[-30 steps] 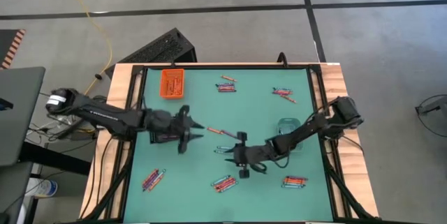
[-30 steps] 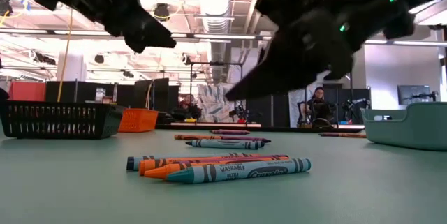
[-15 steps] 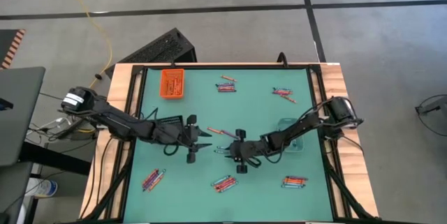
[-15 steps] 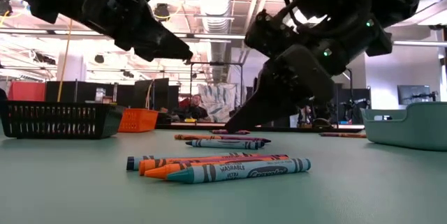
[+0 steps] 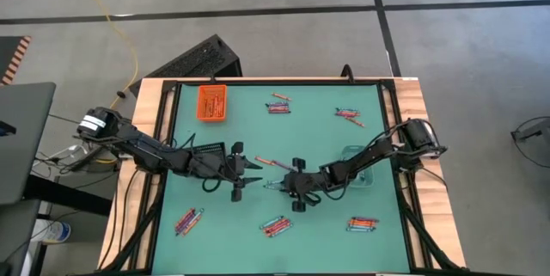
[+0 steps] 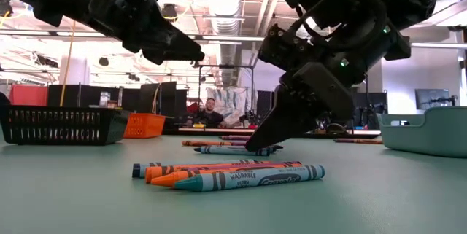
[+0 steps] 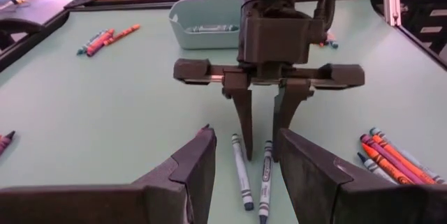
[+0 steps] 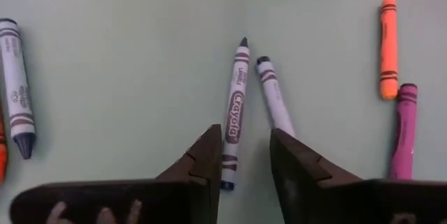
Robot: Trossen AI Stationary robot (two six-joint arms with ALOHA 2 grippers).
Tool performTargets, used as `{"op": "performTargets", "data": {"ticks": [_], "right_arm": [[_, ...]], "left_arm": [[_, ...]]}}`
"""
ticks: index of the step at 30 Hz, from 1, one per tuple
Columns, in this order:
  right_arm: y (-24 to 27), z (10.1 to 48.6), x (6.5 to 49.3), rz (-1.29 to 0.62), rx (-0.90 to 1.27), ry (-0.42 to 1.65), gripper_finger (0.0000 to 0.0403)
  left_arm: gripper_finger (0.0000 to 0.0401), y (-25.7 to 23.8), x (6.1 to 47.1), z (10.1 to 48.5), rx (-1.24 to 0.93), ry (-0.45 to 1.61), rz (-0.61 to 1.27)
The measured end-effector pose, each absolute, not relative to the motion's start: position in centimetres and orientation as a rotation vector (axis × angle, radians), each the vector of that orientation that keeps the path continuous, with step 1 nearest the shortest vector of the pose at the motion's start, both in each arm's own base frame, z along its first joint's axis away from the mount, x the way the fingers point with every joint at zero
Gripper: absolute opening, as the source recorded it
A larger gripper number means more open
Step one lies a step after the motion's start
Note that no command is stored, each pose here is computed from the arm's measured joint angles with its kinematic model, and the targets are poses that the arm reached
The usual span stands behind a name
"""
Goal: Sort crayons
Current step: Put the blue crayon into the blue bin
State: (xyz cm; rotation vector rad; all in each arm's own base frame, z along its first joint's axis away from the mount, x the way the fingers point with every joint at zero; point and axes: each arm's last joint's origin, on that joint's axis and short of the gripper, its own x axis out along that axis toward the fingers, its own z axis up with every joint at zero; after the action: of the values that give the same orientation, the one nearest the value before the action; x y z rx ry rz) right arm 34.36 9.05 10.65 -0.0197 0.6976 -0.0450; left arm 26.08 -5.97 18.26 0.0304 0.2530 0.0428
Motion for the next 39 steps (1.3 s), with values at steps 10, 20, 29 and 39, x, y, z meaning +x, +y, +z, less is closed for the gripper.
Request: {"op": "performTargets", "data": {"ticks": [10, 20, 29, 39], "right_arm": [[9.1, 7.7, 34.6, -0.079, -0.015, 0.743, 0.0045], [9.3, 11.2, 33.7, -0.023, -0.034, 0.730, 0.0007], [10.2, 17.8, 30.4, -0.059, -0.031, 0.722, 0.0004], [10.1, 21.3, 22.2, -0.466, 0.075, 0.885, 0.0003]], "left_arm": [[0.0144, -6.0, 26.1, 18.3, 0.029, 0.253, 0.043], [0.0144, -6.0, 26.1, 18.3, 0.033, 0.254, 0.043], [0.0144, -6.0, 26.0, 18.1, 0.036, 0.266, 0.043], [0.0144, -5.9, 26.0, 18.1, 0.036, 0.271, 0.044]]}}
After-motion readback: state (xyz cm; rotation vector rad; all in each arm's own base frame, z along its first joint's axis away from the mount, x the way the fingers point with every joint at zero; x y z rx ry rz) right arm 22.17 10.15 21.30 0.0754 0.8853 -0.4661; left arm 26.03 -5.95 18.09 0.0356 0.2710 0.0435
